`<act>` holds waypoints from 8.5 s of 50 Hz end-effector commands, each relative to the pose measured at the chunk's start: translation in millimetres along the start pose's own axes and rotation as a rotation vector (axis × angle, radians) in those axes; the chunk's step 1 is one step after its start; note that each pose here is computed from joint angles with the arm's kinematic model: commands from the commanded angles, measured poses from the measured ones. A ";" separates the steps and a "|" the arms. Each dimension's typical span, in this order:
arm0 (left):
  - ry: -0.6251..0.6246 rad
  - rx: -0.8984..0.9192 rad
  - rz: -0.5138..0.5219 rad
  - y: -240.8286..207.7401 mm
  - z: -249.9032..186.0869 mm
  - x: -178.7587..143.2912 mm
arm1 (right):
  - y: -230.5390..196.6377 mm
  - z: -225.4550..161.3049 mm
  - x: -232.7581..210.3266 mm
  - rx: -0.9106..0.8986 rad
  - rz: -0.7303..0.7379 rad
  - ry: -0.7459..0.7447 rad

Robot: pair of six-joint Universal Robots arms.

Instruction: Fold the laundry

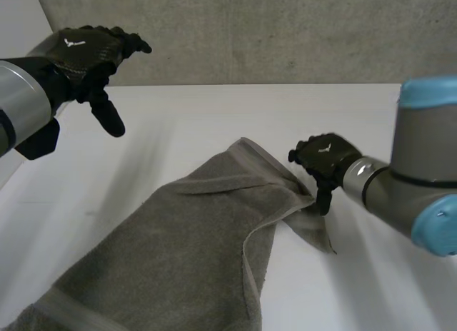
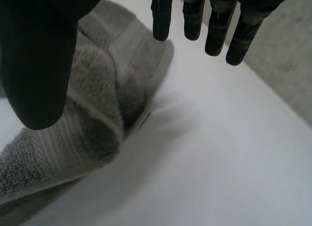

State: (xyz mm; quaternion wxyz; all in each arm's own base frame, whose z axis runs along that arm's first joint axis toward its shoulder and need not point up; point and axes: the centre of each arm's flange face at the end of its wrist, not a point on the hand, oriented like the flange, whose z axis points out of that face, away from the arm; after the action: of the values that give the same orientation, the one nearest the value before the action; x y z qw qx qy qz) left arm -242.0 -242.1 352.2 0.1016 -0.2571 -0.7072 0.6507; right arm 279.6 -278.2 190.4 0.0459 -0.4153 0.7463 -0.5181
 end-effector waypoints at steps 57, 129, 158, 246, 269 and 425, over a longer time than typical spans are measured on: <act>0.049 -0.287 -0.673 200.7 22.0 207.5 | -38.7 -21.4 -19.1 0.263 0.134 0.153; 0.240 -0.195 -0.037 128.0 101.5 95.1 | -20.2 26.8 -3.0 0.247 -0.110 0.338; 0.084 -0.307 -0.352 144.3 -0.1 173.5 | -15.5 33.4 11.4 0.227 -0.022 0.346; 0.025 0.116 -0.156 70.7 34.1 139.1 | -27.9 11.4 69.7 0.169 -0.123 0.464; 0.121 0.020 -0.255 6.5 30.1 9.1 | -91.8 -96.0 84.7 0.208 -0.208 0.342; 0.147 -0.037 0.506 198.4 81.8 63.6 | 30.1 0.6 -6.1 0.109 -0.344 0.167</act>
State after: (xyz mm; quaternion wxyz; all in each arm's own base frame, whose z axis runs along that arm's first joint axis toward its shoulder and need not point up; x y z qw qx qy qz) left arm -299.3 -266.0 129.6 -0.0072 -0.4925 -0.6142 0.6165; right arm 274.3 -266.9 164.8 -0.0740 -0.4983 0.6273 -0.5939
